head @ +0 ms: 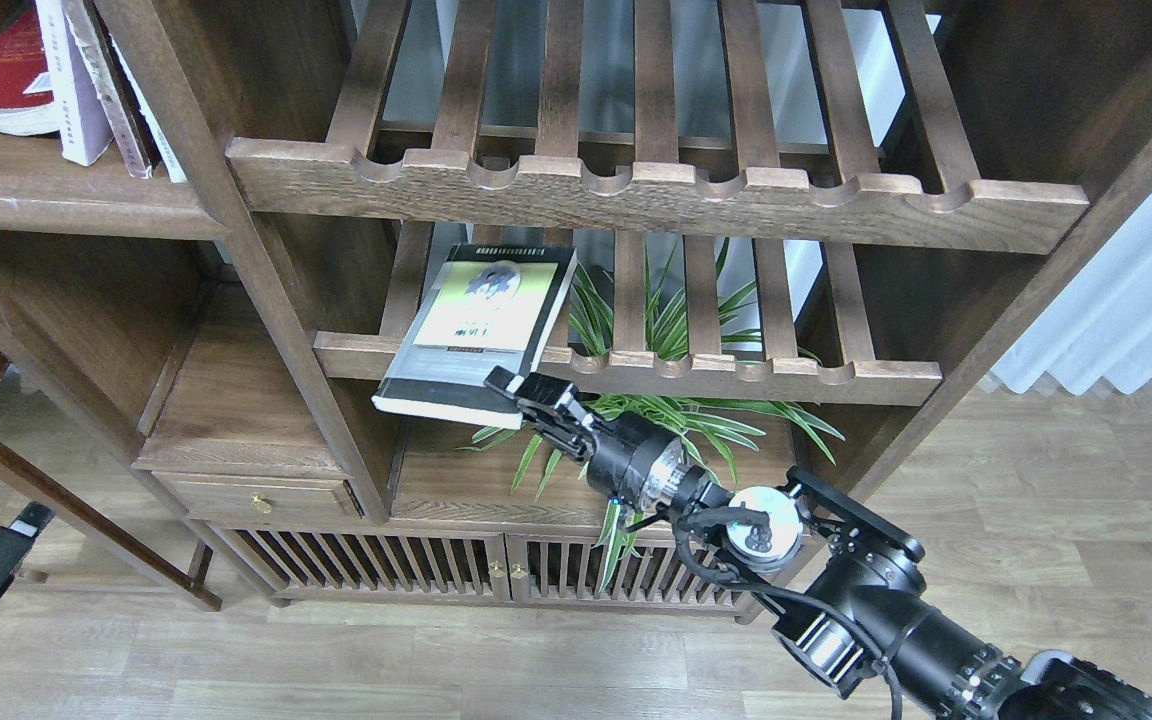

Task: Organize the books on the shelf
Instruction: 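Grasp the green book with the right gripper and pull it down, then grasp the green book with the left gripper from the right gripper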

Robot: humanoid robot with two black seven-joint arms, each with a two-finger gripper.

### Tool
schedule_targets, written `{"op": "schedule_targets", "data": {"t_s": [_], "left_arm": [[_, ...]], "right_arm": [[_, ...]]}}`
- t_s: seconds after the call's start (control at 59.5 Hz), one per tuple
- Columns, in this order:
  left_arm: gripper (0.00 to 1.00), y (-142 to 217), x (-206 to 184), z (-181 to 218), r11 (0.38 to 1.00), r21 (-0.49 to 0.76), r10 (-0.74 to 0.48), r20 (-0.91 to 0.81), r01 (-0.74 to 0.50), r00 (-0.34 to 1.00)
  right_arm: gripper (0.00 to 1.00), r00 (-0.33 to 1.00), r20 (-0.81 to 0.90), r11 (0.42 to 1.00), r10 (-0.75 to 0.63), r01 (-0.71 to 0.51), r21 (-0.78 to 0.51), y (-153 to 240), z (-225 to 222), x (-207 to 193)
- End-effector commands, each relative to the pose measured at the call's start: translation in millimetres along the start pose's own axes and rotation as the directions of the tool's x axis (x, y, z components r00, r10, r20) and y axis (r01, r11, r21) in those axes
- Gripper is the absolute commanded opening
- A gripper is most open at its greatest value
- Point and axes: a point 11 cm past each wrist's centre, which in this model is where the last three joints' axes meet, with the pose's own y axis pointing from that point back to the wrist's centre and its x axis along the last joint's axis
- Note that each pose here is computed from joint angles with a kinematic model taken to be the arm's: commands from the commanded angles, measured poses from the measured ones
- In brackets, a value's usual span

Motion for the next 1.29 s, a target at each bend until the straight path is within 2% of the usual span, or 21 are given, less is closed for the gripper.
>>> {"op": "schedule_targets", "data": {"t_s": [0.0,0.101,0.151,0.286,0.42,0.588,0.873,1.159,1.276], "left_arm": [[0.99,-0.6,-1.6,-2.5,1.0,0.005,-0.007,-0.011,0.007,1.0],[0.99,-1.7,-4.5,-10.6,1.0,0.0,-0.03,-0.118,0.031,0.993],[0.99,-3.9,-9.4,-27.5,0.998,0.045,-0.045,-0.184,0.054,0.982],[0.99,-1.0,-17.8,-64.2,0.976,0.198,-0.032,-0.272,0.088,0.962],[0.99,-7.0,-27.7,-81.2,0.965,0.233,-0.035,-0.333,0.118,0.942],[0.99,-6.7,-45.1,-99.7,0.95,0.266,-0.06,-0.363,0.165,0.93],[0.99,-9.6,-83.5,-112.8,0.936,0.241,-0.145,-0.405,0.258,0.903],[0.99,-8.5,-100.0,-147.4,0.895,0.326,-0.145,-0.431,0.303,0.891],[0.97,-12.1,-107.1,-153.5,0.893,0.319,-0.155,-0.447,0.319,0.881]], "right_arm": [[0.04,0.998,0.007,0.997,-0.062,0.062,-0.045,4.3,15.0,-4.0],[0.04,0.988,0.02,0.983,-0.154,0.156,-0.095,11.4,36.9,-12.2],[0.04,0.98,0.033,0.972,-0.195,0.198,-0.129,17.5,50.7,-14.5],[0.04,0.981,0.075,0.956,-0.178,0.19,-0.224,33.7,86.2,-4.2],[0.04,0.985,0.093,0.941,-0.145,0.166,-0.294,45.1,107.2,6.9],[0.04,0.986,0.116,0.943,-0.116,0.146,-0.299,52.6,118.9,15.9],[0.04,0.986,0.135,0.947,-0.096,0.132,-0.294,58.7,125.3,22.4],[0.04,0.989,0.125,0.941,-0.079,0.116,-0.318,63.5,136.2,26.7],[0.04,0.989,0.131,0.941,-0.074,0.112,-0.319,66.1,140.4,28.2]]}}
